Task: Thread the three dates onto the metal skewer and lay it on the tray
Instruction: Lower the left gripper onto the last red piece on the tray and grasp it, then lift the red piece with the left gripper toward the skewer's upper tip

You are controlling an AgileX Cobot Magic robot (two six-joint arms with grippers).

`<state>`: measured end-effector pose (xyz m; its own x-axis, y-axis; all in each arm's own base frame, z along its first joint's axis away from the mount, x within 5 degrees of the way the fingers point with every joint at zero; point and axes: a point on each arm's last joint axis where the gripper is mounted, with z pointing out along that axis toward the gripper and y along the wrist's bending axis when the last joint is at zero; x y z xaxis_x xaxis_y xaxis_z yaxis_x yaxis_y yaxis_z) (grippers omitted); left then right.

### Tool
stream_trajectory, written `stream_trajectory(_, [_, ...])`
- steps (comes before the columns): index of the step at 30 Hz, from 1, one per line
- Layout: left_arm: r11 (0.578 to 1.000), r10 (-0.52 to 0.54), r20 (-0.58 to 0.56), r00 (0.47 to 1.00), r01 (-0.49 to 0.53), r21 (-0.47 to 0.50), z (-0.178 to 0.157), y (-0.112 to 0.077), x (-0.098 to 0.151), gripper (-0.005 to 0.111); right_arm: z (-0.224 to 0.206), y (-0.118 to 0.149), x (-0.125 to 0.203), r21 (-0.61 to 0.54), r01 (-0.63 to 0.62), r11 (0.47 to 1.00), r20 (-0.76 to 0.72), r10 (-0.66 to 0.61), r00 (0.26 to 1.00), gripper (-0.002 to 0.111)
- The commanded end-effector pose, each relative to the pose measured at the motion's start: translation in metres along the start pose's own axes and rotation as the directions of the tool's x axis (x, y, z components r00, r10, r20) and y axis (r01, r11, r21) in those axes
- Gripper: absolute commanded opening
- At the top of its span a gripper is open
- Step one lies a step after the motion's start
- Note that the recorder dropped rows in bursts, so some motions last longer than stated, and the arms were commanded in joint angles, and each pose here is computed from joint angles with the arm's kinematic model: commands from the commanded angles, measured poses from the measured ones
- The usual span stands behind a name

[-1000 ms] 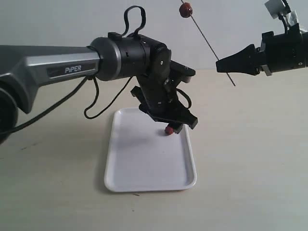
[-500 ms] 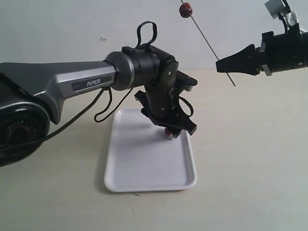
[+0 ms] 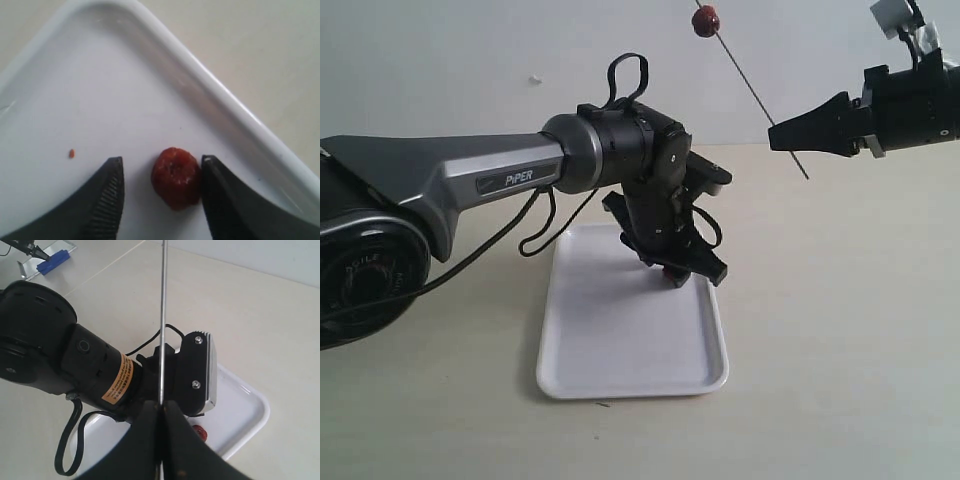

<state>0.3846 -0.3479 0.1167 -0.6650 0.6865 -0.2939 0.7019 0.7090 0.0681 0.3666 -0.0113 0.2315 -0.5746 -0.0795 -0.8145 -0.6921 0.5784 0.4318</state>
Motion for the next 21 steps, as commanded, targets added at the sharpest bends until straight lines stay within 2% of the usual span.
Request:
stream_trajectory(1, [1.000,0.010,-0.001,1.000,-0.010,0.004,-0.0008,-0.0019,-0.0007,0.046,-0.0021,0.0032,-0.0032,-0.006,0.016,1.000,0.008,-0.016,1.000,0.000])
stream_trajectory(8, [1.000,0.011,-0.001,1.000,-0.011,0.004,-0.0008,-0.0019,-0.0007,0.043,-0.0021,0.0032,-0.0032,-0.006,0.016,1.000,0.008,-0.016,1.000,0.000])
stream_trajectory(11, [1.000,0.011,-0.001,1.000,-0.011,0.004,-0.0008,-0.0019,-0.0007,0.029,-0.0021,0.0032,-0.0032,-0.006,0.016,1.000,0.008,-0.016,1.000,0.000])
stream_trajectory(21, [1.000,-0.004,0.001,1.000,0.004,0.004,-0.0018,-0.0018,-0.0010,0.029,-0.0020,0.0032,-0.0026,-0.006,0.019,1.000,0.002,-0.018,1.000,0.000])
